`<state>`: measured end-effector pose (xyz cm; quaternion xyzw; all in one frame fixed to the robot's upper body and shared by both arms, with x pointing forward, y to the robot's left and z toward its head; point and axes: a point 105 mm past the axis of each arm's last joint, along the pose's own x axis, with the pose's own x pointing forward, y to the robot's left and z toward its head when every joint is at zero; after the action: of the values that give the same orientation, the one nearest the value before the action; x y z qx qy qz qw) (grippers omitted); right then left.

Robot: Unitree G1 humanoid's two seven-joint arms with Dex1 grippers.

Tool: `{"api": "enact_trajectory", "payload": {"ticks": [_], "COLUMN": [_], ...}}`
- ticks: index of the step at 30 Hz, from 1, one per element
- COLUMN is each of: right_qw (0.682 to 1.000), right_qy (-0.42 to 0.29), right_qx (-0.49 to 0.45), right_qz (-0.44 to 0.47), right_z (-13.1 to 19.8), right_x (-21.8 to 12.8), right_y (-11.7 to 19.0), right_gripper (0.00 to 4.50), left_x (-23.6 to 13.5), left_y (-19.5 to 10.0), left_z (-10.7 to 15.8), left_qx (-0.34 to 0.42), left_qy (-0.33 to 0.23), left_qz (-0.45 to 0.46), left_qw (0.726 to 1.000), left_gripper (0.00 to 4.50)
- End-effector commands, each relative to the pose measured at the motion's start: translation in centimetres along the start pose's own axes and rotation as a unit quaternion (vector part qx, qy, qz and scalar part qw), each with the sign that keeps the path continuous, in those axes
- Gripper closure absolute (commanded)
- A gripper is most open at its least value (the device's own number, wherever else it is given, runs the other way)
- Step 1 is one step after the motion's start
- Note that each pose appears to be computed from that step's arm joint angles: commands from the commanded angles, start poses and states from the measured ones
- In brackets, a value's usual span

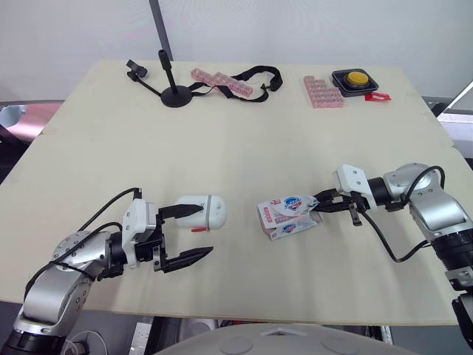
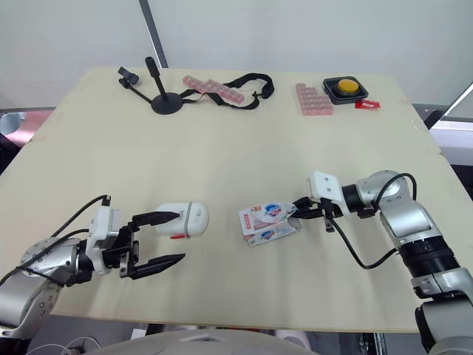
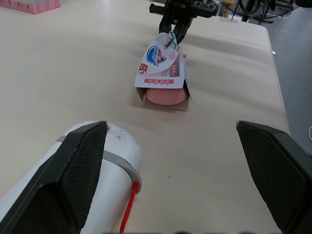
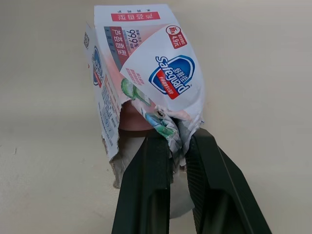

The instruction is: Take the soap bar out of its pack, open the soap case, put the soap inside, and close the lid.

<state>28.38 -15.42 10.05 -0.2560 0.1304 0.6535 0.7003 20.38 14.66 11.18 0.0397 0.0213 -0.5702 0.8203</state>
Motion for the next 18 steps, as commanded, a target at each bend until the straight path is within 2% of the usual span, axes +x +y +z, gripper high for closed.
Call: {"api": "enact_trajectory", "payload": {"ticks": [1,12,18], "right_qw": [1.000,0.996,0.995], "right_qy": [-0.013,-0.013,-0.007], "right_qx": [-0.017,-0.051,-0.047], "right_qz": [-0.011,-0.074,-0.089], "right_z": [0.9,3.1,3.6], "right_x": [-0.7,-2.9,-3.1], "right_y": [-0.3,-1.8,-1.5], "right_gripper": [3.97,3.97,3.97], "left_x": [0.0,-0.2,-0.1], "left_y": [-0.1,0.0,-0.3], "left_z": [0.3,0.0,-0.2], "left_qx": [0.011,0.010,0.009], "left_qy": [0.000,0.006,0.009], "left_qz": [-0.002,-0.001,-0.011], "left_qw": [1.000,1.000,1.000], "left_gripper": [0.00,0.00,0.00]}}
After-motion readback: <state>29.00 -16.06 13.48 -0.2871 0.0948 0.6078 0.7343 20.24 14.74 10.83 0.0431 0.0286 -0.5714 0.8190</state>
